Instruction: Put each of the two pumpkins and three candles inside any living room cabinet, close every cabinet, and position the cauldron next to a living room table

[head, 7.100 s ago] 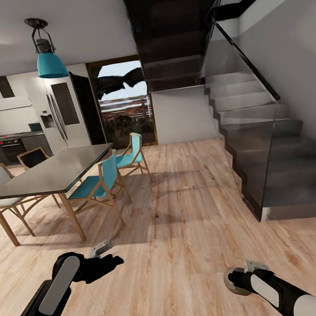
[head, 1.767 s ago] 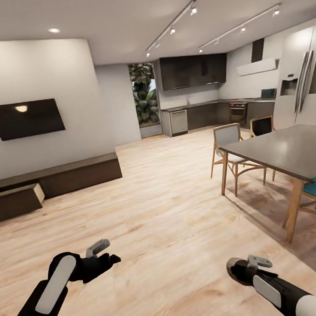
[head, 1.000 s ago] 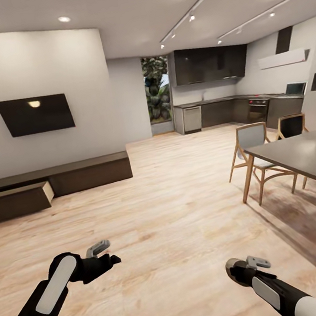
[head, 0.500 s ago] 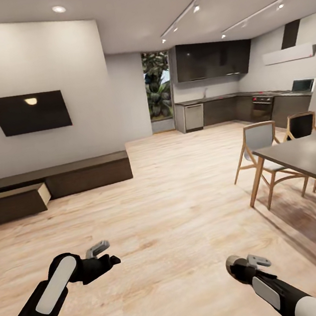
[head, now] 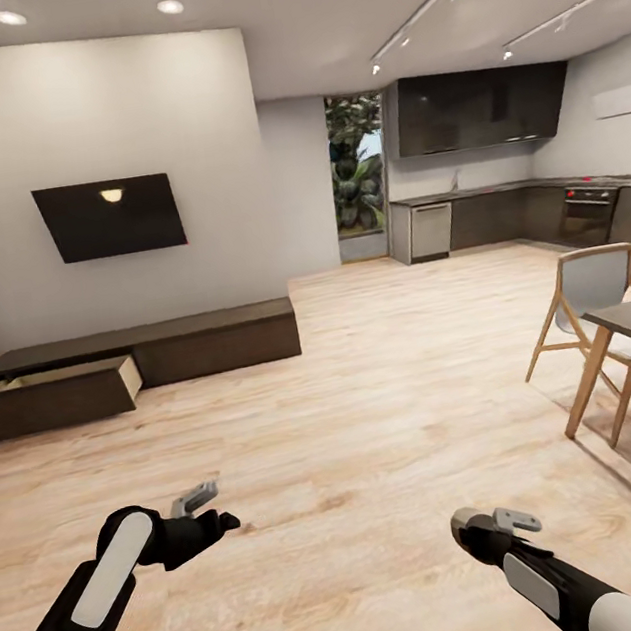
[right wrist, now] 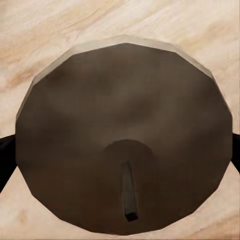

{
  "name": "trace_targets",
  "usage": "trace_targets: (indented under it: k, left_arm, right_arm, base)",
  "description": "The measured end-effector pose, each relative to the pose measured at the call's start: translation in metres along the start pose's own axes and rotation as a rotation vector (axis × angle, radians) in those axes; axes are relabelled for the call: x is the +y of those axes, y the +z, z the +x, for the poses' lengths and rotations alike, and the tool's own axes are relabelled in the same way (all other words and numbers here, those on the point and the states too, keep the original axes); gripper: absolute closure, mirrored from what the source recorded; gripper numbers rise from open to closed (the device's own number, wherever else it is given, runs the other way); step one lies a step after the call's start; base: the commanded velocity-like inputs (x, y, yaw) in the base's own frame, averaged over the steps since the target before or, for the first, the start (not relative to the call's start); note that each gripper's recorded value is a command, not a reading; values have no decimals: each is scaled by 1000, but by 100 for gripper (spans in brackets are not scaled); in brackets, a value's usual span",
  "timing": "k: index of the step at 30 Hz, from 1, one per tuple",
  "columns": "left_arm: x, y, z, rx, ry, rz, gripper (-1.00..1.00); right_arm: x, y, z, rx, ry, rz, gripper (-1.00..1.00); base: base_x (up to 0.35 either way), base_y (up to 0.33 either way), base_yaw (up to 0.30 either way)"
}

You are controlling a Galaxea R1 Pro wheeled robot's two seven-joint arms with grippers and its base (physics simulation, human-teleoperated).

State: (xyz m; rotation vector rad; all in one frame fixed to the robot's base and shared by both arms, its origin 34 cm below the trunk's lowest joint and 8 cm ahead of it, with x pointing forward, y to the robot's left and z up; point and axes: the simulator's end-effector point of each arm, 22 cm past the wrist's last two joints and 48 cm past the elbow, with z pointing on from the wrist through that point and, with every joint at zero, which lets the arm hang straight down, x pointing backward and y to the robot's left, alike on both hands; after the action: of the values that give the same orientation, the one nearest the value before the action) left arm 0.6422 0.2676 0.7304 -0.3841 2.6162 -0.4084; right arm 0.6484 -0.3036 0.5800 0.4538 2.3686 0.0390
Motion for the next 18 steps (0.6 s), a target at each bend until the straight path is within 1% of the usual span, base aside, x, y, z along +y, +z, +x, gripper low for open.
trace_targets:
  k: [12, 16, 18]
  left_arm:
    - [2, 1, 0, 2, -2, -3, -100]
    - [1, 1, 1, 3, -2, -3, -100]
    - [2, 1, 0, 3, -2, -4, -100]
  right_arm:
    - [0, 0, 1, 5, -2, 4, 100]
    - [-1, 0, 1, 8, -2, 5, 100]
    - [0, 0, 4, 24, -6, 4, 100]
  base:
    - [208, 184, 285]
    - [224, 162, 106]
    - [231, 160, 25]
